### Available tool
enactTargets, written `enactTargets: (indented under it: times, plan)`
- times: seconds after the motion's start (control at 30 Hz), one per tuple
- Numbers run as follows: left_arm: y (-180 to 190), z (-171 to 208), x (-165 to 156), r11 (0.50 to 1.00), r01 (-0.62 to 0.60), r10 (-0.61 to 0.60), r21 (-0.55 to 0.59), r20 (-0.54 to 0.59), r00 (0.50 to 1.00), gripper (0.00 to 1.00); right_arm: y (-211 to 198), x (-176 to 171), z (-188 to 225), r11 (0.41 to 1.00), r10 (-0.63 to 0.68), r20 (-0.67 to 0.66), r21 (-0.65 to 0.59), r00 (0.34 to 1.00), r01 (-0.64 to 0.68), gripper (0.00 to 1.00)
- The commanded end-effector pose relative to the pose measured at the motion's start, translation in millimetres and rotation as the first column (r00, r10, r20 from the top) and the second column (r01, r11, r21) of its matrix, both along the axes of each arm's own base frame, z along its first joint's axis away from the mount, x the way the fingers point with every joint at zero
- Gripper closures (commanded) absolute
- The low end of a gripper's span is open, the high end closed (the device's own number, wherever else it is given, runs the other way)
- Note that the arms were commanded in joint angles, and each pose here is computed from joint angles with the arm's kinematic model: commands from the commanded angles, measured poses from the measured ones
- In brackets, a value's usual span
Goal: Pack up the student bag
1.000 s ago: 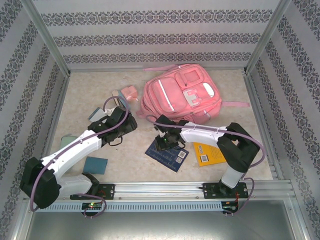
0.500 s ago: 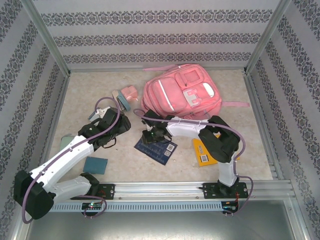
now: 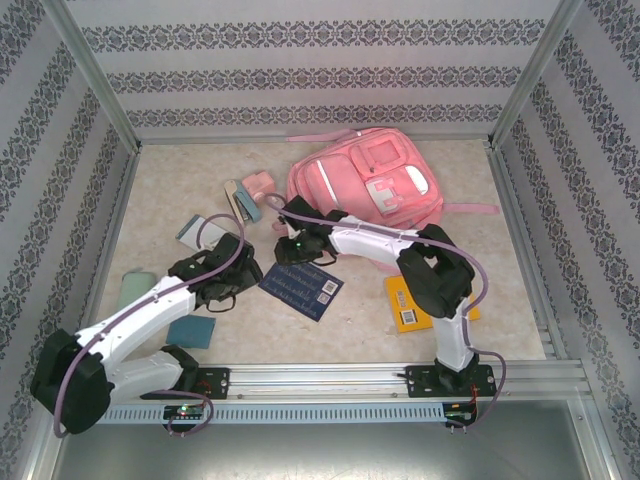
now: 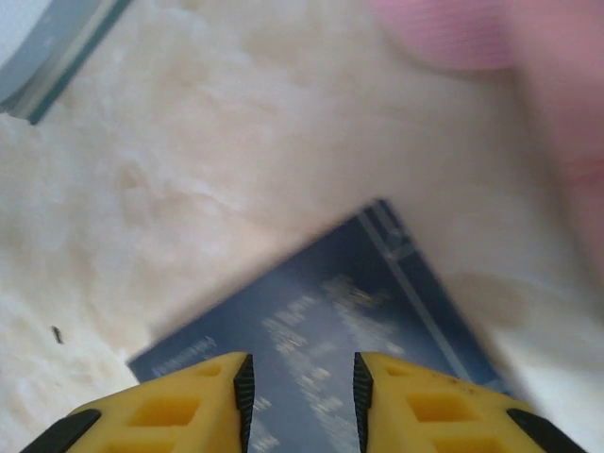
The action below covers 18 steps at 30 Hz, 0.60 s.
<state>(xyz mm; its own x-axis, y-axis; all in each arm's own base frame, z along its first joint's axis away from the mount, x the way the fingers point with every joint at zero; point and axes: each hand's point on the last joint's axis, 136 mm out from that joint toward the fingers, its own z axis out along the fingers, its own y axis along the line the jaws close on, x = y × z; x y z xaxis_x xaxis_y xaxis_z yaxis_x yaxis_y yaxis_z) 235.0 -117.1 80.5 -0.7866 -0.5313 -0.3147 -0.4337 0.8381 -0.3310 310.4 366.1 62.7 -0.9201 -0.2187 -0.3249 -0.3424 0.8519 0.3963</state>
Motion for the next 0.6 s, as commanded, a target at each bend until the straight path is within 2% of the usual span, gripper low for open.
enactTargets:
  times: [0.0, 0.1, 0.3, 0.43, 0.57]
  plan:
    - [-29, -18, 0, 0.984, -0.024, 0.014, -0.178, -0.058, 0.998, 0.37, -36, -4, -5, 0.998, -0.011, -0.001, -0.067, 1.0, 0.011, 0.63]
    - [-41, -27, 3, 0.973, -0.024, 0.007, -0.229, -0.071, 0.997, 0.41, -52, -12, -16, 0.996, -0.006, -0.035, -0.086, 0.999, 0.003, 0.61]
    - [-52, -45, 10, 0.969, -0.026, 0.001, -0.245, -0.101, 0.995, 0.47, -76, -24, -41, 0.993, -0.026, -0.087, -0.121, 0.996, 0.015, 0.6]
    - [-60, -53, 17, 0.968, -0.019, -0.01, -0.251, -0.116, 0.993, 0.54, -75, -33, -47, 0.994, -0.022, -0.115, -0.106, 0.993, 0.009, 0.61]
    - [-58, -46, 32, 0.978, -0.011, -0.005, -0.208, -0.074, 0.997, 0.59, -61, -40, -40, 0.998, -0.005, -0.125, -0.07, 0.992, -0.004, 0.64]
